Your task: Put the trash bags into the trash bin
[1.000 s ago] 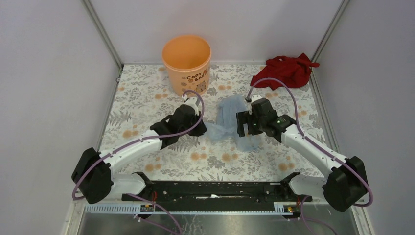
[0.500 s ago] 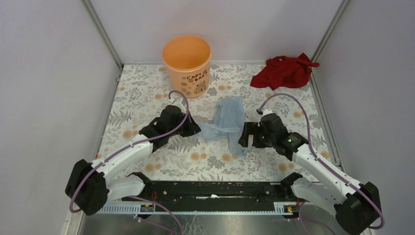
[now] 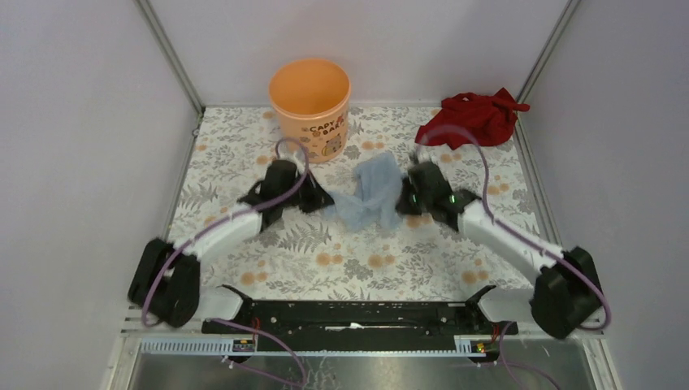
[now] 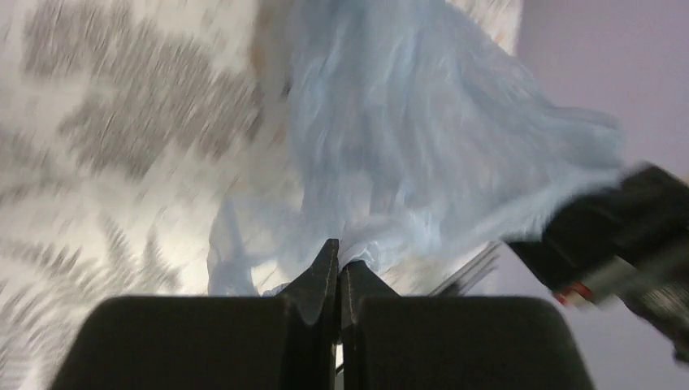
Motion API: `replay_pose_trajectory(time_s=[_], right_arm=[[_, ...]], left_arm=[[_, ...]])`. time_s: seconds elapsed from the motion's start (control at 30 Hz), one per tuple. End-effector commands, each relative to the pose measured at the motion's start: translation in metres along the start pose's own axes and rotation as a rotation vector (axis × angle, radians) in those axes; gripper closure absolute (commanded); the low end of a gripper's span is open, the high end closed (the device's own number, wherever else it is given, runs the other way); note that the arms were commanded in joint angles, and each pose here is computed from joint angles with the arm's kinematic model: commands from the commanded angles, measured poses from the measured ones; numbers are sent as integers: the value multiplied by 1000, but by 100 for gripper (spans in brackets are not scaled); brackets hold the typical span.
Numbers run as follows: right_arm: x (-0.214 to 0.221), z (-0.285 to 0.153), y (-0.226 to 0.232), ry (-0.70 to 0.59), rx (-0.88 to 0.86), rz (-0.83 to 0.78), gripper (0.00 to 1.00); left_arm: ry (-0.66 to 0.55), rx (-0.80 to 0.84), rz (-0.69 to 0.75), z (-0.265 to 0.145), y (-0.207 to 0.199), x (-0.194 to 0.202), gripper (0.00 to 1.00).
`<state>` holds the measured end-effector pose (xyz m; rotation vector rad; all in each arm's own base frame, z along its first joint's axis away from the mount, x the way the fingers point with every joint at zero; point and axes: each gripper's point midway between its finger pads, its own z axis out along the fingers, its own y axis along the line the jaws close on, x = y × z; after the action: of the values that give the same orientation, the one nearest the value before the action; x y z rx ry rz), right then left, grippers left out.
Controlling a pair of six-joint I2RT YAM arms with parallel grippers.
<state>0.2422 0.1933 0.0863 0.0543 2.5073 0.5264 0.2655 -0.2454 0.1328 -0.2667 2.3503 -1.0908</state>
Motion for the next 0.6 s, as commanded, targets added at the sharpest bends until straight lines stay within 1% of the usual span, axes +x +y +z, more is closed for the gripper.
replay_pose_trajectory(time_s=[0.0, 0.03, 0.07, 0.1, 0.13, 0.17, 0.2, 0.23, 0.27, 0.3, 0.33, 0.37, 0.4, 0.43, 0.47, 0.5, 0.57], right_arm=[[-231, -113, 46, -450, 191, -147, 100], [-262, -155, 55, -510, 230, -176, 100], [-280, -193, 70, -562, 194, -204, 100], [-291, -236, 91, -638, 103, -228, 100], [-294, -273, 110, -719, -3, -258, 100], [-291, -302, 125, -789, -111, -296, 100], [-282, -317, 131, -846, -190, -328, 100], [-273, -322, 133, -904, -250, -350, 100], [-256, -304, 126, -917, -277, -372, 100], [-240, -273, 113, -910, -265, -378, 100], [-222, -224, 87, -850, -186, -346, 100], [-193, -159, 57, -703, -103, -285, 100], [-151, -101, 31, -492, -50, -248, 100], [-105, -58, 16, -269, -34, -235, 100], [-70, -36, 10, -130, -39, -211, 100], [-48, -27, 4, -80, -30, -186, 100], [-29, -24, -8, -98, -28, -149, 100]], left_arm=[[-189, 356, 46, -15, -163, -146, 100], [-252, 414, 149, -37, -210, -163, 100], [-360, 450, 286, -70, -257, -172, 100], [-496, 434, 416, -98, -292, -171, 100], [-579, 450, 543, -125, -320, -157, 100], [-619, 476, 613, -143, -333, -143, 100], [-632, 497, 626, -150, -332, -133, 100], [-648, 478, 579, -150, -317, -131, 100], [-628, 394, 532, -128, -287, -128, 100], [-567, 264, 499, -93, -241, -118, 100], [-478, 96, 460, -52, -182, -105, 100], [-370, -62, 372, -17, -119, -90, 100], [-236, -208, 290, 10, -54, -66, 100], [-133, -286, 211, 21, -10, -46, 100], [-86, -297, 172, 24, 13, -28, 100], [-103, -269, 158, 19, 18, -20, 100], [-174, -172, 166, 6, 12, -14, 100]])
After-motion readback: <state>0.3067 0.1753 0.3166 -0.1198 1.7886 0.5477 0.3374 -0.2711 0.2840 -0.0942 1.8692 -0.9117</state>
